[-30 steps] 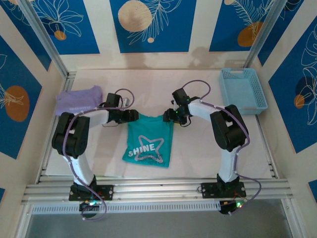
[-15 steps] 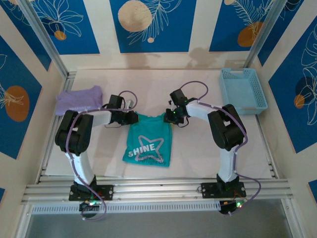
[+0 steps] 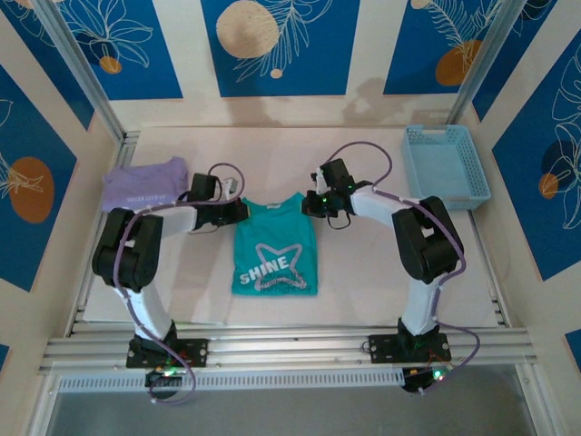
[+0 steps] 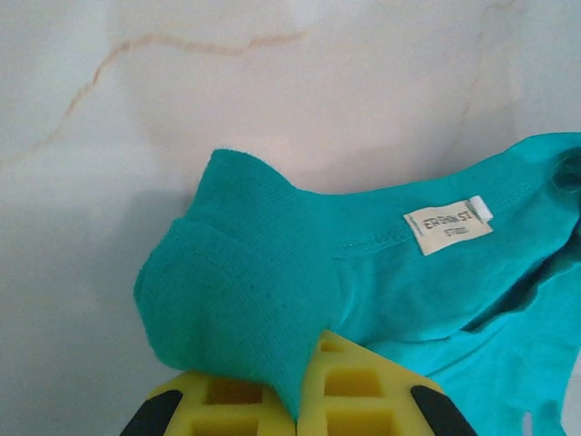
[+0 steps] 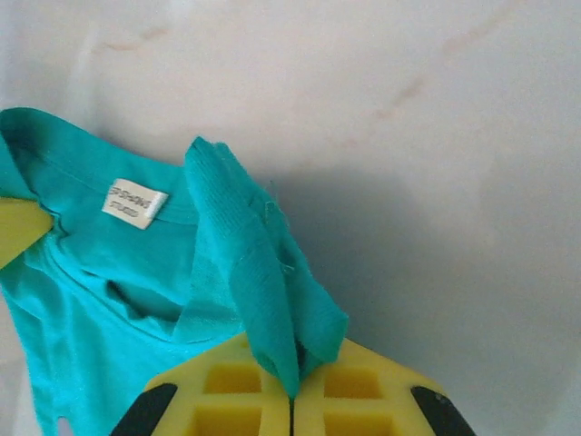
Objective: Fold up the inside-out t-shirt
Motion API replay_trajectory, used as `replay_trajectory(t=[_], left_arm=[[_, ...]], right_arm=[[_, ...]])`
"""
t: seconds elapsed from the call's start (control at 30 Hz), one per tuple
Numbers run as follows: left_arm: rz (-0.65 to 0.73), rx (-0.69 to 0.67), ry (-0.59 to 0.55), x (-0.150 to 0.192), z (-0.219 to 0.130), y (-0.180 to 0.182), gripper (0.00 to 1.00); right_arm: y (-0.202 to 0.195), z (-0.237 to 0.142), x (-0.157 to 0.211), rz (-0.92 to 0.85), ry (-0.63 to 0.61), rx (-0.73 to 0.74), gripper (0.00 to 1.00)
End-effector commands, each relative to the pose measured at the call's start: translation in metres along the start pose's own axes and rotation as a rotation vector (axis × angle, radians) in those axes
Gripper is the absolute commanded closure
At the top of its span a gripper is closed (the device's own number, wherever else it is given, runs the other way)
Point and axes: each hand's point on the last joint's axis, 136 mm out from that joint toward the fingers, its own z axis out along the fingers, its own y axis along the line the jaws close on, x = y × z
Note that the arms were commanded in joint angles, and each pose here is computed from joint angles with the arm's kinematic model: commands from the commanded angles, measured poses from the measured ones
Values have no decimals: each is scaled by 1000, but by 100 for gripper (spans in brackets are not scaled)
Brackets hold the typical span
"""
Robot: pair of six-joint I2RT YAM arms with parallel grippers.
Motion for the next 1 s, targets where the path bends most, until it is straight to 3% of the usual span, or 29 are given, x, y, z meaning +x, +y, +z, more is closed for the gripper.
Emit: replay_trajectory(t=[0.0, 0.17, 0.33, 0.47, 0.57, 0.67, 0.97], left_arm=[[10, 11, -100, -30, -11, -5, 100], [27, 34, -206, -83, -22, -28, 100], [100, 46, -356, -164, -64, -71, 100], [143, 77, -423, -193, -92, -101, 100], [161, 89, -429, -182, -97, -103, 100], [162, 123, -400, -150, -91, -98, 100], [84, 224, -276, -5, -90, -89, 100]], right_arm=[[13, -13, -23, -48, -71, -64, 100], [24, -33, -72, -69, -150, -93, 100], [49, -88, -146, -123, -292, -137, 100], [74, -131, -180, -194, -377, -177, 100], [83, -141, -173, -226, -379, -213, 100], [83, -134, -144, -224, -340, -264, 100], [68, -95, 12, -59, -93, -319, 99]])
